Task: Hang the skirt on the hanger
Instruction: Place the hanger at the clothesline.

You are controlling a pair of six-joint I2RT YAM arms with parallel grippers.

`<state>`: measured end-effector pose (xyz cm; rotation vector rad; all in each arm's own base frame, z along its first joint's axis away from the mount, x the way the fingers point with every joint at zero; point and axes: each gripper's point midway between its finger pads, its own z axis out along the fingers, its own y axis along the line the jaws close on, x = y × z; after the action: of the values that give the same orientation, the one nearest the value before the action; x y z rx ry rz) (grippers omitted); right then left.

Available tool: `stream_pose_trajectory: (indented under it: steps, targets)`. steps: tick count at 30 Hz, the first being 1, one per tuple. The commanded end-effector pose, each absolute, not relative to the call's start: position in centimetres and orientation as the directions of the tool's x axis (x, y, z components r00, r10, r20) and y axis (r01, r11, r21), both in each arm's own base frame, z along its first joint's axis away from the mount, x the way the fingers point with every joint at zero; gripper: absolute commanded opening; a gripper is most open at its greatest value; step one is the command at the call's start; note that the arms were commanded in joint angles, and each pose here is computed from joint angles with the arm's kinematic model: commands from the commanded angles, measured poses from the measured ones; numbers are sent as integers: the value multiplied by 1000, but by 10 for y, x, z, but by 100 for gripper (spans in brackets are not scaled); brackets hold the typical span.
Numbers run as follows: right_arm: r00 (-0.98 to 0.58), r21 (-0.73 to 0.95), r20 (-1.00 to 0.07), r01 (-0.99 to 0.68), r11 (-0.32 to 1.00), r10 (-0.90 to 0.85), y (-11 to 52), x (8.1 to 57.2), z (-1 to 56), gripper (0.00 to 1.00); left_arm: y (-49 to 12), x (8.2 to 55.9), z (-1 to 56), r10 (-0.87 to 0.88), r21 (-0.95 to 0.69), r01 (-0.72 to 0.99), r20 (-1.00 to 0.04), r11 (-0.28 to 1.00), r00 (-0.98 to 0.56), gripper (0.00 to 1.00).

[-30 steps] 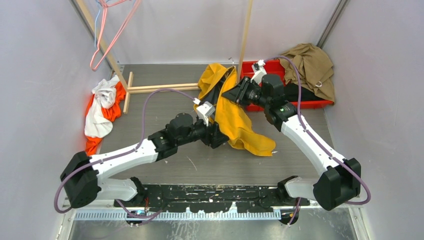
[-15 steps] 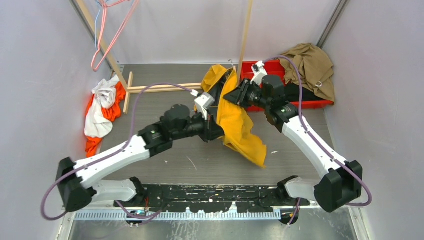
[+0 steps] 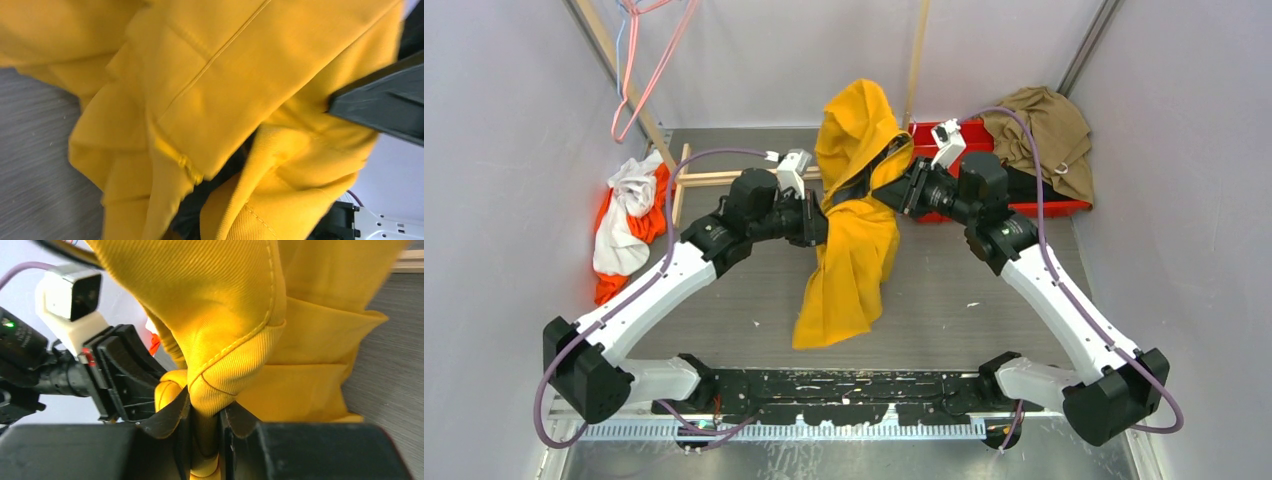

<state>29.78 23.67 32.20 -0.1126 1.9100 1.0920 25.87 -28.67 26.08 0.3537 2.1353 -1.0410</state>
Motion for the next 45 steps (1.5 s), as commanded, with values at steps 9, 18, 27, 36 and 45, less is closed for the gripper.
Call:
stream_pose_trajectory:
  steps: [9,18,27,36,45]
  targets:
    - [-432,538,-842,-634,556,322,238,291,432,1,-263,317,227,-158,-513,367,-721,776,-674,27]
    - [-433,486,-869,-654,579,240,250,315,470,1,-249,317,291,-212,-500,390,-784,773,-583,57]
    - [-335,426,-905,-701,572,264,260,360,515,1,-221,292,335,-246,-481,404,-826,778,-508,58]
    - [-210,405,-897,-744,532,389,251,406,562,1,-213,274,318,-218,-477,397,-811,784,-543,57]
    - [-132,378,-878,-782,496,461,243,421,586,1,-213,274,301,-193,-470,383,-796,795,-574,56]
